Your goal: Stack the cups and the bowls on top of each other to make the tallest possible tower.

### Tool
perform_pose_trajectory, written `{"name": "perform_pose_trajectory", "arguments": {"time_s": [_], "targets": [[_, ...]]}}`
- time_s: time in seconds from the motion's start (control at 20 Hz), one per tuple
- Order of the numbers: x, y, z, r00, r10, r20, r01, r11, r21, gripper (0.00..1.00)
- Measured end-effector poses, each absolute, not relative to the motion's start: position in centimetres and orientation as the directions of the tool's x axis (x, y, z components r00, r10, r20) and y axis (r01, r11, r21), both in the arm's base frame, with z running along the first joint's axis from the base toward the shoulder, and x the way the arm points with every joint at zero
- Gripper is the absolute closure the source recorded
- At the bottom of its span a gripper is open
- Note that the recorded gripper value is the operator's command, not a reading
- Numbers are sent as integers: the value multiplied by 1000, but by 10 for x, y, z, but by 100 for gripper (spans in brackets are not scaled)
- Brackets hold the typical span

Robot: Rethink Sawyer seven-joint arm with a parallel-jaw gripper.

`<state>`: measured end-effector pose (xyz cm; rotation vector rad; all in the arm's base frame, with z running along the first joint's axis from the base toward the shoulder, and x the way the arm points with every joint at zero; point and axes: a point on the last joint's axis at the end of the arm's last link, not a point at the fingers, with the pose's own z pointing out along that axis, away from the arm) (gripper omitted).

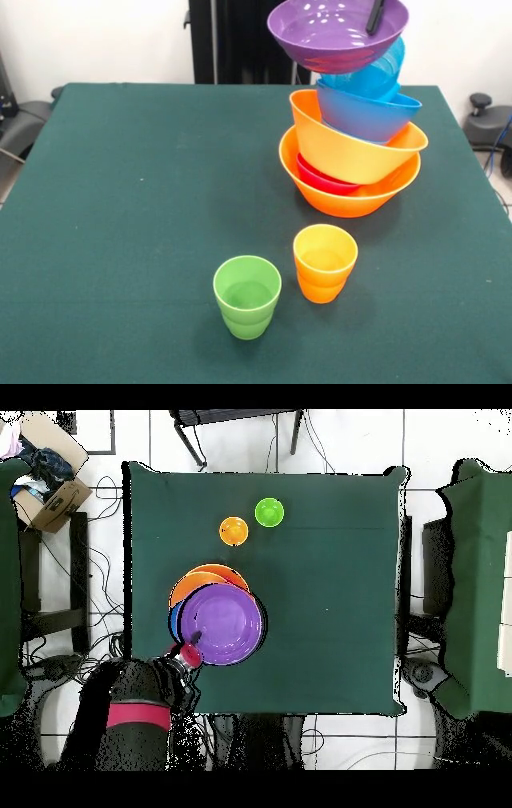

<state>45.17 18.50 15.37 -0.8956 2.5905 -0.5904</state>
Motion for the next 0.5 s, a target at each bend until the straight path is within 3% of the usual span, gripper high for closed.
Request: {"name": "perform_pose_trajectory", "arguments": {"time_s": [0.5], "targets": [[465, 197, 163, -700, -664, -263, -507, 721, -473, 100]]}}
